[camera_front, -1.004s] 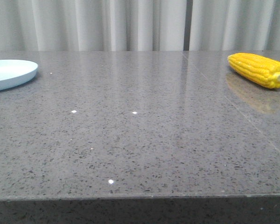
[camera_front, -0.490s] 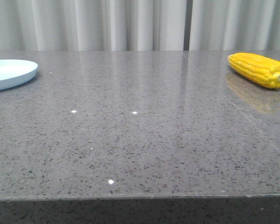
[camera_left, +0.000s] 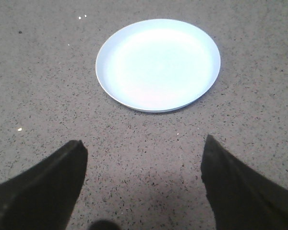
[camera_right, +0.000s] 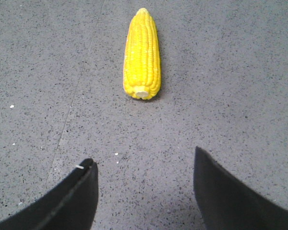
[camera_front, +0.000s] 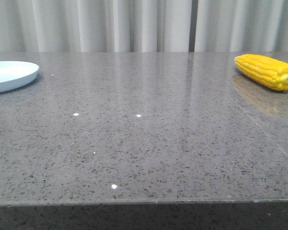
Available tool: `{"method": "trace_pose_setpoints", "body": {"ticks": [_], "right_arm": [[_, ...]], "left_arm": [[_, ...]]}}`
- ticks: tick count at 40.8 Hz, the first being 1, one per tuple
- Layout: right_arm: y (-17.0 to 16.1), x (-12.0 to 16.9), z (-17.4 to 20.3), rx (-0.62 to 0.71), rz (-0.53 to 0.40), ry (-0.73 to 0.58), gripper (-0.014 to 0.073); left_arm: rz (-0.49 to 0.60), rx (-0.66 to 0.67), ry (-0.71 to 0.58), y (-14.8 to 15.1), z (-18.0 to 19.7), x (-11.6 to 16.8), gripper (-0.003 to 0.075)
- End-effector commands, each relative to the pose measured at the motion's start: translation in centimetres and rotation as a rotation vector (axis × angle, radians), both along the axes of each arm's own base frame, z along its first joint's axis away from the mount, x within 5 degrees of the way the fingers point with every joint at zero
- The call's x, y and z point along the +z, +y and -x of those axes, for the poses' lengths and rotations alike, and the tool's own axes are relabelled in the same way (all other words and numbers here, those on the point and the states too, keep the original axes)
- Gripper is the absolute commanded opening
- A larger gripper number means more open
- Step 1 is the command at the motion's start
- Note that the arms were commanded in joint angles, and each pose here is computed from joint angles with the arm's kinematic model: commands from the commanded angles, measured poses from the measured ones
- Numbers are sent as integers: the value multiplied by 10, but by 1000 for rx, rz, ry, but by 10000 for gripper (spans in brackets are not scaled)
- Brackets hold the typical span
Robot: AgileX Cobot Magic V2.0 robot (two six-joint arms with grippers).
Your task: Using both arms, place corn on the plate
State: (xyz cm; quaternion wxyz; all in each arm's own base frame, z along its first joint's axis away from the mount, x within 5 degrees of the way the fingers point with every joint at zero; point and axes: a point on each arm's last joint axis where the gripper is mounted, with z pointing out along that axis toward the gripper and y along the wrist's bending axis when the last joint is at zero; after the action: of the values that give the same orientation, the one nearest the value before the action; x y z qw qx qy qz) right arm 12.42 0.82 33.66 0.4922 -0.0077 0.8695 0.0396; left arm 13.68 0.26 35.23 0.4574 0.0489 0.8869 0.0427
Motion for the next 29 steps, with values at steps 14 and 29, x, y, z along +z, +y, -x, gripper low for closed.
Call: {"method": "trace_pose_setpoints", "body": {"ticks": [14, 29], "right_arm": [[-2, 16, -3, -8, 18, -95, 468], [-2, 16, -3, -8, 19, -91, 468]], "left_arm": [[11, 96, 160, 22, -105, 4, 501], [215, 57, 244, 61, -185, -30, 500]]}}
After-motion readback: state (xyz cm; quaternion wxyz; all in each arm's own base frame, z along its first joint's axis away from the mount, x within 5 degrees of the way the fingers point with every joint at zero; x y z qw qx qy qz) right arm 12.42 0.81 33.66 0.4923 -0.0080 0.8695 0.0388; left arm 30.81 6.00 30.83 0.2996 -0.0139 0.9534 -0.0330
